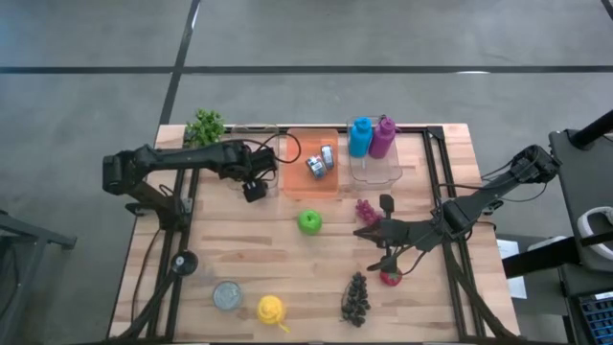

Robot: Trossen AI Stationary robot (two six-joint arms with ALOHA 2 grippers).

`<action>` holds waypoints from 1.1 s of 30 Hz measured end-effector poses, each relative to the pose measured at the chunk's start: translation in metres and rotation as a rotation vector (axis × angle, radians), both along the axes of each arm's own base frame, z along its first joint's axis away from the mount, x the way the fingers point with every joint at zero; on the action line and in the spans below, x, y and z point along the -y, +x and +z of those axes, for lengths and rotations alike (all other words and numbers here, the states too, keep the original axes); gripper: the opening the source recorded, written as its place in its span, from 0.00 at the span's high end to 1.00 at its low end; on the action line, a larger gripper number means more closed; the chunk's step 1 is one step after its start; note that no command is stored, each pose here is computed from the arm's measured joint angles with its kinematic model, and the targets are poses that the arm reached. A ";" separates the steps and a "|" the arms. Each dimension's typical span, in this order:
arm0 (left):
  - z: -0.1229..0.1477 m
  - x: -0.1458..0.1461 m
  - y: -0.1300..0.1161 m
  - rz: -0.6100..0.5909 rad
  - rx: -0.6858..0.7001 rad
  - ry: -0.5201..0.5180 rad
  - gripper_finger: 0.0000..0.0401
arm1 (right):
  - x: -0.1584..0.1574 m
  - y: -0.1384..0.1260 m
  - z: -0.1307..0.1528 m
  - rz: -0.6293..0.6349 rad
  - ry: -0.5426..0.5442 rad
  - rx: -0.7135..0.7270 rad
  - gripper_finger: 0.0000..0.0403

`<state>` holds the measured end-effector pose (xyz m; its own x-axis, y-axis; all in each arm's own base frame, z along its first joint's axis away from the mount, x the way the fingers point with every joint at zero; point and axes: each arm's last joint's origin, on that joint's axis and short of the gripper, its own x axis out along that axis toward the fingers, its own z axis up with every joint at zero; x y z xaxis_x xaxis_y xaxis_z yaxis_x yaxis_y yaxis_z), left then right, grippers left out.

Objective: Pick & Place Food Item
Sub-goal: Put the black plum into the left transparent bin, then put the yellow water bottle into the right transparent bin

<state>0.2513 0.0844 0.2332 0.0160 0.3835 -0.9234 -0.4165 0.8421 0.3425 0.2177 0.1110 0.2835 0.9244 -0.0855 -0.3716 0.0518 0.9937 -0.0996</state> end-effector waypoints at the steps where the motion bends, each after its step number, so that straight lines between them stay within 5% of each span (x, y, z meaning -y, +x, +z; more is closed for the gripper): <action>1: -0.001 0.000 0.000 0.007 0.001 0.000 0.33 | 0.000 0.000 0.000 0.000 0.000 0.000 0.98; 21: 0.014 0.008 0.002 0.045 0.084 0.012 0.15 | 0.000 0.000 0.000 -0.001 0.000 0.000 0.98; 33: 0.054 0.060 -0.012 0.038 0.308 0.224 0.19 | 0.000 0.000 0.000 0.000 0.000 0.000 0.98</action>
